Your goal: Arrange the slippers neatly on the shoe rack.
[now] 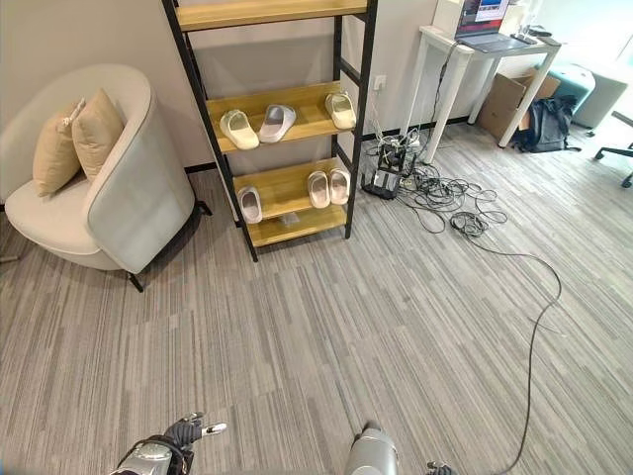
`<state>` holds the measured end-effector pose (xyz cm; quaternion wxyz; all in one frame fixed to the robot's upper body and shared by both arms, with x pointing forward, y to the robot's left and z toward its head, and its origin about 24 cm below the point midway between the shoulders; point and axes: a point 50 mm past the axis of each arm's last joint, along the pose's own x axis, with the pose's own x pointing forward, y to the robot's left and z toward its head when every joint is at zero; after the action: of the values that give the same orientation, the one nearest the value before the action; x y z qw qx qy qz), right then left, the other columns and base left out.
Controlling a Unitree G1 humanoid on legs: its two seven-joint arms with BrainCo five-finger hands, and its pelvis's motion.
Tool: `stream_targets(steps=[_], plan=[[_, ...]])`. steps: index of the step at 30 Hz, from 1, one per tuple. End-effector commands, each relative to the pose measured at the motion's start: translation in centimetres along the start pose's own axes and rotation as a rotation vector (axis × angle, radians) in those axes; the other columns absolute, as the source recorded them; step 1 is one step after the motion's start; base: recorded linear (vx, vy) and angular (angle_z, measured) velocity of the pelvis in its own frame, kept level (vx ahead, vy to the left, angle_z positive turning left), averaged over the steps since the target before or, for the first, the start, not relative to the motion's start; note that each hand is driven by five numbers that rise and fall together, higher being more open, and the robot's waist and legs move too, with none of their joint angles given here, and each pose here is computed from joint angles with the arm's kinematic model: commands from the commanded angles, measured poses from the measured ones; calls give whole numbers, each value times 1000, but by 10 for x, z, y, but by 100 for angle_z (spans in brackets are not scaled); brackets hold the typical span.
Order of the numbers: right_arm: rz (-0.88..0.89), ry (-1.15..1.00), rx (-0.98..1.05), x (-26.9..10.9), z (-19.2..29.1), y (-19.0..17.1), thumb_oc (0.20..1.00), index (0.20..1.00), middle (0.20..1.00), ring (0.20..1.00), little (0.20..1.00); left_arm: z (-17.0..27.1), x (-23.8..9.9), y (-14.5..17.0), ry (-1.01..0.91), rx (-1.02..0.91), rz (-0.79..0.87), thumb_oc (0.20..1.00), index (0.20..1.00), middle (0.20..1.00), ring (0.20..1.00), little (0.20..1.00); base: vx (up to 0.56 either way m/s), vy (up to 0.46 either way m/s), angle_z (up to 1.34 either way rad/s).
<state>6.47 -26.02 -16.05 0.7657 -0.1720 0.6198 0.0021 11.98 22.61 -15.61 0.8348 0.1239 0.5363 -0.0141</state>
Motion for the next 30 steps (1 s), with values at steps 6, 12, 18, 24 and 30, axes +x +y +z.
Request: stream_targets(steps=[6,12,18,24,30], plan=[[78,104,-12,-4,-34,22,1000,1000,1000,1000,1000,-24,-5,-5,45,-48,14,1000,1000,1000,1000,1000,311,-346,13],[41,114,120,-4,-34,17,1000,1000,1000,1000,1000,-10,-3,10,-60,-874,154,1000,1000,1000,1000,1000,144,-441,23],[-14,74,161,-1,-20,16,1000,1000,1000,1000,1000,9,-1,4,-124,-1038,178,1000,1000,1000,1000,1000,303,-71,35],[-1,39,120,0,-10,24,1000,1000,1000,1000,1000,-13,-3,7,-35,-1040,223,1000,1000,1000,1000,1000,238,166,-9],[42,27,82,0,-5,37,1000,1000,1000,1000,1000,-34,-8,18,27,-881,248,1000,1000,1000,1000,1000,160,255,11]])
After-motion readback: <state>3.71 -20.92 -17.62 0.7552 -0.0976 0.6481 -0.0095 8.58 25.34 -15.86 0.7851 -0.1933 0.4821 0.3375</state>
